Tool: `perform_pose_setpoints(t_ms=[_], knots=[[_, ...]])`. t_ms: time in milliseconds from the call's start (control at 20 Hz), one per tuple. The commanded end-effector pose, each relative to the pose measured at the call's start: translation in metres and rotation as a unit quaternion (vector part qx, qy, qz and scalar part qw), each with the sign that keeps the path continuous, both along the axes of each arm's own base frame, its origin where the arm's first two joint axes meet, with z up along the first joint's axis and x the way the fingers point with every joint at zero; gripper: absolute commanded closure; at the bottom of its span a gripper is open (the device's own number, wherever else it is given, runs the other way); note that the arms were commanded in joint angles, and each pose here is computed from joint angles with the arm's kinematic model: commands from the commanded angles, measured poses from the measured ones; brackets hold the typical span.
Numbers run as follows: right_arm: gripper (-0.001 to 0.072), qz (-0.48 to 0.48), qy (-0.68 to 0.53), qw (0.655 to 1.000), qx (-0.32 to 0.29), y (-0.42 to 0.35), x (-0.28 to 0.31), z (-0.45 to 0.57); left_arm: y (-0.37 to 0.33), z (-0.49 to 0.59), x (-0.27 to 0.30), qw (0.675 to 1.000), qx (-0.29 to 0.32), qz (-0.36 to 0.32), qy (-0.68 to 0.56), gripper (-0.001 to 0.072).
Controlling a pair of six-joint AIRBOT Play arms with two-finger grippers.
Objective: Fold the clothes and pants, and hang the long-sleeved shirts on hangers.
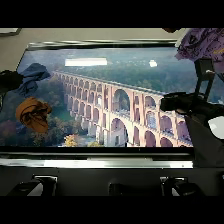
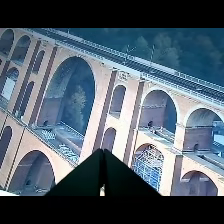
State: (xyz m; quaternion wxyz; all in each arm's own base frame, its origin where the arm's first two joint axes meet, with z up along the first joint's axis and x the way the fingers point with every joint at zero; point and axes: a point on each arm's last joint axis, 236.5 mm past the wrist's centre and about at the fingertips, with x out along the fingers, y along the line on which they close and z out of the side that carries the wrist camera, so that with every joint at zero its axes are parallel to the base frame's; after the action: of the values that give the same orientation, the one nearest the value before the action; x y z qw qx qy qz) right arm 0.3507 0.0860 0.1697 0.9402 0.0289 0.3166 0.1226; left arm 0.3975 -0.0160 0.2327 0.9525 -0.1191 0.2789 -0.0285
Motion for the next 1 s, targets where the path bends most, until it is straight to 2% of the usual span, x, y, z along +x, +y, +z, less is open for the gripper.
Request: perform_pose_setpoints(t_ms=[0, 950], knots=[[0.0679, 0.000, 0.000, 1.000, 0.000, 0.0003, -0.0002, 0.0001, -0.0002, 0.0007, -0.0002, 1.000, 0.000, 0.000, -0.001, 0.0684], [0.0678, -0.001, -0.006, 1.000, 0.002, 0.0003, 0.0015, 0.0025, -0.0002, 0.0007, -0.0002, 1.000, 0.000, 0.000, -0.001, 0.0684]])
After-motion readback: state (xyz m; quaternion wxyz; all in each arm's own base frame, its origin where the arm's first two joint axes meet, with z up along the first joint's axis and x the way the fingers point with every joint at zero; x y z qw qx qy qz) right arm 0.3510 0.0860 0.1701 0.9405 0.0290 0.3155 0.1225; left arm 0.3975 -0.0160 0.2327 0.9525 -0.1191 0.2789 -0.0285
